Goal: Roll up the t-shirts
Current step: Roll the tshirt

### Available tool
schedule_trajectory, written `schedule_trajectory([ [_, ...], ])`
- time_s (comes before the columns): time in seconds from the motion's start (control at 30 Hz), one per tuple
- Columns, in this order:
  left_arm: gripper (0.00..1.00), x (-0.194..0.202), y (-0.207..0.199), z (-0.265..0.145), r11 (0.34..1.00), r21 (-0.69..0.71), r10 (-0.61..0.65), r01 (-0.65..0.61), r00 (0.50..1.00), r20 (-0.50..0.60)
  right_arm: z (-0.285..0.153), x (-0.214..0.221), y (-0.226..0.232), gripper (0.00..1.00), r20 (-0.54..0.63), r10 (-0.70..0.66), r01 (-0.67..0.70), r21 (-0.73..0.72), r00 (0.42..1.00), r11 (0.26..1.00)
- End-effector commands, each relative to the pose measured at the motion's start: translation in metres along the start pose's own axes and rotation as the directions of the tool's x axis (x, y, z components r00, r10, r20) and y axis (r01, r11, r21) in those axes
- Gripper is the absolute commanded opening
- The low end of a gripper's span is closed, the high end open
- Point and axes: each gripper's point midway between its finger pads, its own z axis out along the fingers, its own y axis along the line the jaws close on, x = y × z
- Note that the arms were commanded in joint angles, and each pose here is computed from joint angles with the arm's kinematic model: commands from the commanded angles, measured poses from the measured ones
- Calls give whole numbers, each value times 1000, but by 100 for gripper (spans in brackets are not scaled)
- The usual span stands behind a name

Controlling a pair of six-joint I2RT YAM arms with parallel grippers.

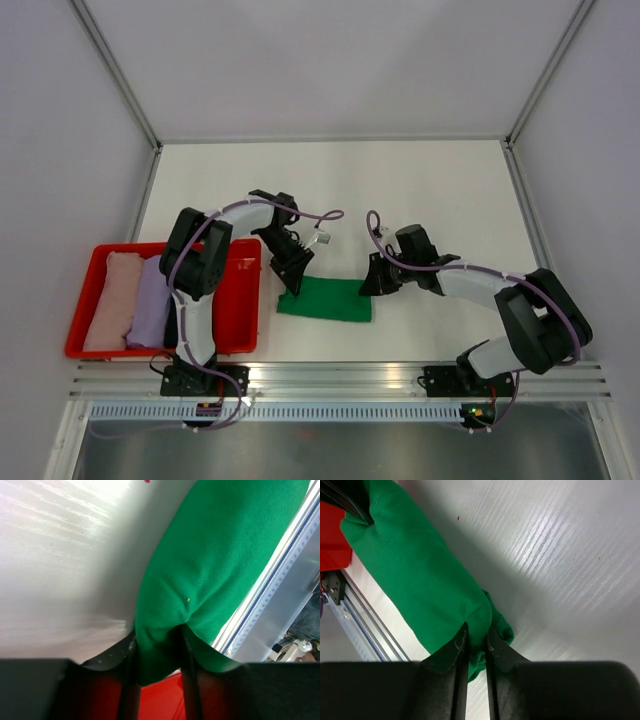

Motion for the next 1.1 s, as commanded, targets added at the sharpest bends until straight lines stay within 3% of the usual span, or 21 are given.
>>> schedule_trajectory([
  [0.0, 40, -13, 11, -17, 996, -80, 41, -37, 998, 43, 7, -15, 3, 18, 14, -15, 15, -23, 1000, 1000],
  [0.13, 40, -37, 35, -50, 983, -182, 19, 11, 987, 162, 12, -5, -3, 14, -45, 23, -23, -3, 999, 1000],
  [0.3, 40, -46, 46, -66, 967, -253, 61, -13, 981, 184, 18, 3, -16, 14, -99, 60, -55, 49, 993, 997],
  [0.43, 41, -66, 31, -95, 933, -330, 232, -144, 942, 243, 18, -6, -14, 14, -86, 45, -40, 55, 995, 998],
  [0.53, 48, -79, 28, -112, 856, -431, 401, -286, 893, 203, 15, -15, -13, 16, -57, 28, -25, 62, 998, 998],
  [0.6, 57, -86, 13, -122, 771, -478, 543, -421, 827, 147, 13, -19, -11, 20, -48, 24, -21, 60, 999, 998],
  [0.63, 60, -86, 0, -109, 738, -462, 596, -492, 797, 103, 14, -21, -10, 22, -45, 34, -31, 57, 998, 998],
  [0.67, 65, -86, -12, -109, 666, -473, 676, -577, 735, 53, 14, -20, -9, 28, -47, 41, -38, 54, 998, 998],
  [0.73, 67, -81, -30, -86, 593, -441, 742, -674, 670, -27, 16, -20, -10, 31, -48, 58, -55, 56, 997, 997],
  [0.77, 69, -68, -31, -70, 580, -406, 753, -706, 655, -62, 17, -19, -11, 34, -52, 68, -65, 59, 996, 996],
  [0.83, 93, -61, -42, -52, 541, -382, 784, -749, 613, -92, 18, -17, -13, 41, -55, 82, -78, 68, 995, 995],
  [0.87, 99, -61, -45, -49, 526, -380, 794, -761, 600, -101, 18, -17, -13, 43, -56, 91, -87, 73, 994, 994],
  [0.93, 100, -66, -52, -39, 482, -387, 813, -786, 566, -136, 18, -18, -15, 47, -53, 103, -98, 86, 993, 991],
  [1.07, 100, -64, -63, -21, 474, -372, 811, -798, 560, -169, 19, -18, -16, 48, -62, 140, -134, 97, 988, 986],
])
